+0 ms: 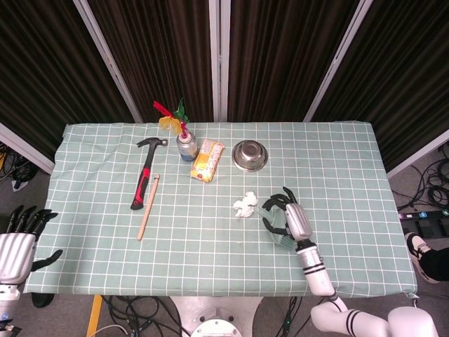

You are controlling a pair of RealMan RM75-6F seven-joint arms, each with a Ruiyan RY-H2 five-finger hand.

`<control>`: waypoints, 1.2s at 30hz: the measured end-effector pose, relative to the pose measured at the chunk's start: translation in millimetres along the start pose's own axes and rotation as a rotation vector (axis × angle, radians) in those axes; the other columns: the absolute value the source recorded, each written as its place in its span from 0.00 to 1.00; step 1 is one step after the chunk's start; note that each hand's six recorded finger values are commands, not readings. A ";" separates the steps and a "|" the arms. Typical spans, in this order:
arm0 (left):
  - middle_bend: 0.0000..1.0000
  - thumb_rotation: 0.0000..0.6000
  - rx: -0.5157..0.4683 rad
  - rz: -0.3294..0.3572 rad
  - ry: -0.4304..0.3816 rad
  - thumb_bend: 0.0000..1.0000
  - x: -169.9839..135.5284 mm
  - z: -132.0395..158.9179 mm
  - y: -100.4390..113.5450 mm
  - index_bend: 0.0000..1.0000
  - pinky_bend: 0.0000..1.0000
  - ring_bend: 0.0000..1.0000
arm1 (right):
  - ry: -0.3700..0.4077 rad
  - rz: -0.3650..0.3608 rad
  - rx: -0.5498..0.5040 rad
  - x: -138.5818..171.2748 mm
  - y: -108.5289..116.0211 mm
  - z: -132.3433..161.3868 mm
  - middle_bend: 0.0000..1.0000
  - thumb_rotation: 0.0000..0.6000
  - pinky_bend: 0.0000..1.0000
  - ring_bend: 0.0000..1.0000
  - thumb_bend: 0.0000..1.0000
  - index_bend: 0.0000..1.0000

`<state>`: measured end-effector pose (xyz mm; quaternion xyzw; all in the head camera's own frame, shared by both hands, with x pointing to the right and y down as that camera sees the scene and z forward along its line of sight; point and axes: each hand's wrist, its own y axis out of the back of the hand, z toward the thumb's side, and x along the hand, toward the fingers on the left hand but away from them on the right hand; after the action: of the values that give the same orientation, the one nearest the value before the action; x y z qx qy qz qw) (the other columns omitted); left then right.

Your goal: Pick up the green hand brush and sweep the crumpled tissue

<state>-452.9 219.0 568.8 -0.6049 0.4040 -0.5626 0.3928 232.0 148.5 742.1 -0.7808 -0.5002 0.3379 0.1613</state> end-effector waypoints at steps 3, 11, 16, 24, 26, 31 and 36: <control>0.18 1.00 -0.003 0.000 0.000 0.13 -0.1 -0.2 -0.1 0.21 0.06 0.10 | 0.014 -0.009 -0.009 -17.3 -8.0 9.5 0.65 1.00 0.00 0.25 0.65 0.66; 0.18 1.00 -0.008 -0.002 0.001 0.13 -0.3 -1.1 -0.5 0.21 0.06 0.10 | 0.056 -0.018 -0.010 -56.3 -23.4 33.5 0.65 1.00 0.00 0.25 0.65 0.66; 0.18 1.00 -0.006 0.000 -0.004 0.13 1.0 -0.8 0.1 0.21 0.06 0.10 | 0.079 -0.007 0.001 -75.1 -33.5 46.7 0.65 1.00 0.00 0.25 0.65 0.66; 0.18 1.00 -0.001 0.001 -0.004 0.13 3.5 -0.4 0.8 0.21 0.06 0.10 | 0.093 -0.008 -0.025 -83.2 -36.7 51.3 0.65 1.00 0.00 0.25 0.65 0.66; 0.18 1.00 -0.001 0.001 -0.002 0.13 4.0 -0.7 0.9 0.21 0.06 0.10 | 0.102 -0.010 -0.024 -81.6 -30.7 50.1 0.65 1.00 0.00 0.25 0.65 0.66; 0.18 1.00 0.000 0.002 0.001 0.13 3.1 -2.1 1.1 0.21 0.06 0.10 | 0.148 -0.027 -0.021 -76.1 1.8 49.9 0.65 1.00 0.00 0.25 0.65 0.66; 0.18 1.00 0.001 0.006 -0.009 0.13 5.2 0.8 2.3 0.21 0.06 0.10 | 0.168 -0.058 0.074 -70.5 63.6 42.0 0.65 1.00 0.00 0.25 0.65 0.66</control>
<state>-452.0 213.4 568.5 -0.6060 0.4036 -0.5588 0.3969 226.7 53.7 700.2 -0.7850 -0.4944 0.2847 0.2413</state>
